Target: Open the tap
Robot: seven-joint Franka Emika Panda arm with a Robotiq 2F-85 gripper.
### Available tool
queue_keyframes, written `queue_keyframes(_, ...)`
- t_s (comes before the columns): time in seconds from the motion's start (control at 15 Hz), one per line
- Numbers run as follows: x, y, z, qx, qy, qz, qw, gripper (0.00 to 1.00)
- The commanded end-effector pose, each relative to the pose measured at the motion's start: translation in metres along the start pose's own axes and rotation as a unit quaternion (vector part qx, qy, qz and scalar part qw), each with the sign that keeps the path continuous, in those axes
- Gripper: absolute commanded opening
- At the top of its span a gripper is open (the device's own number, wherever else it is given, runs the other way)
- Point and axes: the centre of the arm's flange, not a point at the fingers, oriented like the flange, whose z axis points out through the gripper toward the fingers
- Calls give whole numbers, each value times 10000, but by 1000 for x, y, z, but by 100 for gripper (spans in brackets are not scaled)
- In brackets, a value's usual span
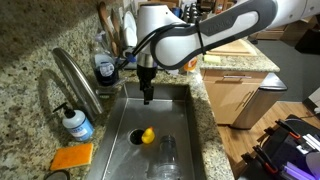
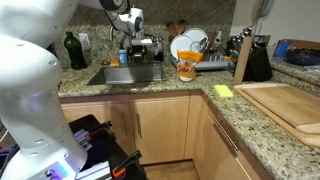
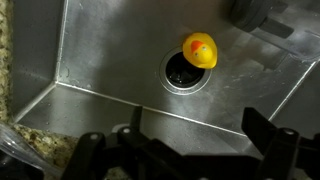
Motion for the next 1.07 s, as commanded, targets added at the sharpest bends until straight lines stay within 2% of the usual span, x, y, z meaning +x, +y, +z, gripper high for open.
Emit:
queue_keyframes(0.0,34,16,24,-61,160,-79,9998,100)
queue_keyframes(0.13,52,21,25,-103,464,-121,9988,100)
queue_keyframes(0.27,67,26,19,-425,800,-117,9958,100)
queue_keyframes(0.33,73,32,15,-750,965,-82,9925,100)
queue_keyframes(0.47,78,38,9,-1162,1183,-63,9861,100)
queue_keyframes(0.53,61,21,6,-803,1018,-88,9915,100)
queue_keyframes(0.87,63,22,6,-840,1048,-79,9909,100)
queue_keyframes(1.0,65,36,14,-618,1319,38,9893,100)
